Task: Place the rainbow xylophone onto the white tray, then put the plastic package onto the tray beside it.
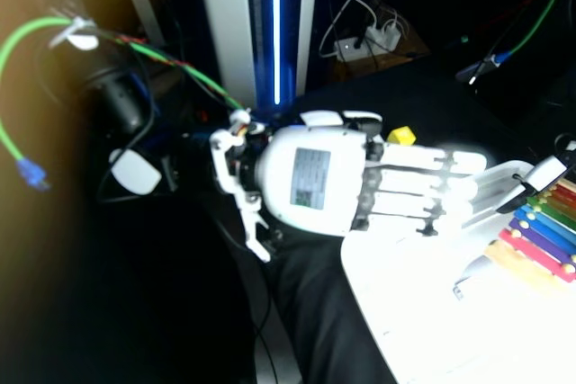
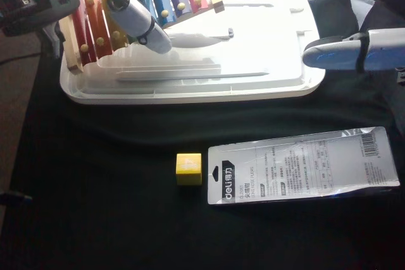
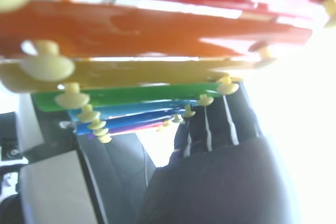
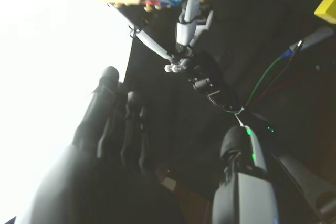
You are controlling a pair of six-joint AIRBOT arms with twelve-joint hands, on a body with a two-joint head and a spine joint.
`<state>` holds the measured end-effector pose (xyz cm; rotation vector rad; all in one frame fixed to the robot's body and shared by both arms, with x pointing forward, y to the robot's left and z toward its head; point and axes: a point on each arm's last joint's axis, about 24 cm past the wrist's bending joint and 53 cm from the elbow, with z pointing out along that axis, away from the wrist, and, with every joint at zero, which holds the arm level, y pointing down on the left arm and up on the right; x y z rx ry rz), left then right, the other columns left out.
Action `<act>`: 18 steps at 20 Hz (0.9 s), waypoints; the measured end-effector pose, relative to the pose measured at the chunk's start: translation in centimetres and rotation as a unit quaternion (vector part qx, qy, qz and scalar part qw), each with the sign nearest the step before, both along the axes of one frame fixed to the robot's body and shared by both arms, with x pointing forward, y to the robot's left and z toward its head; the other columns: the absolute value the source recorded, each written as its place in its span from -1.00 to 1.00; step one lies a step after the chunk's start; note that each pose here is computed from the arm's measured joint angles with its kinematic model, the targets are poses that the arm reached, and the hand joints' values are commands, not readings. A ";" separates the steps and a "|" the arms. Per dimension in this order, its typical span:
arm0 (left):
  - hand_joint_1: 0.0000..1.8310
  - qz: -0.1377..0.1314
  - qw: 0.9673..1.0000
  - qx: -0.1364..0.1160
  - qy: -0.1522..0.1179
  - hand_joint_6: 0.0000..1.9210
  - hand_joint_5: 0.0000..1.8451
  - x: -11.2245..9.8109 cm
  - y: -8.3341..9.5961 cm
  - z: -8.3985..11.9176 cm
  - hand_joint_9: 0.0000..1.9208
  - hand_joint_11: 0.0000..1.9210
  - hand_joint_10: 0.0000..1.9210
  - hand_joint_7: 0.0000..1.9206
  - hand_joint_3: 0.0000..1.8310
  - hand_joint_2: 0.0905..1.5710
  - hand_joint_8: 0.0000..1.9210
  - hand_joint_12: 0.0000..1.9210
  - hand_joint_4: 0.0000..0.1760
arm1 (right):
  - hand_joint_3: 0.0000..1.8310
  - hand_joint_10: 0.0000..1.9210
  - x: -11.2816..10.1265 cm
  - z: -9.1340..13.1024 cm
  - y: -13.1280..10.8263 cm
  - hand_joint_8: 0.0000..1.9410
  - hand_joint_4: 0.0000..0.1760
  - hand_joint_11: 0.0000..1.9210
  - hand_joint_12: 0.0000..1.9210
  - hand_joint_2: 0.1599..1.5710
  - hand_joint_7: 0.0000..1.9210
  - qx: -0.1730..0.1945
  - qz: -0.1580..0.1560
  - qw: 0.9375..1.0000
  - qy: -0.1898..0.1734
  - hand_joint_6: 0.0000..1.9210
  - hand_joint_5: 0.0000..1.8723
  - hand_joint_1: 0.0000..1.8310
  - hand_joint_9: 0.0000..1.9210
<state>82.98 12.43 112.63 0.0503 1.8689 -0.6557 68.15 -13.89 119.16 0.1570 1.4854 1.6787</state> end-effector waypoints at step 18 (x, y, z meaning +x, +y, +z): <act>0.22 0.023 0.999 -0.018 0.031 -0.98 -0.38 0.6 0.0 -2.9 -0.28 -0.76 -1.00 -0.32 -1.00 0.26 -1.00 -0.37 -1.00 | -1.00 -1.00 -0.3 0.3 0.7 -1.00 -0.81 -0.67 -0.99 0.01 -0.72 0.010 0.013 1.000 0.002 -1.00 -0.78 -0.22 -0.72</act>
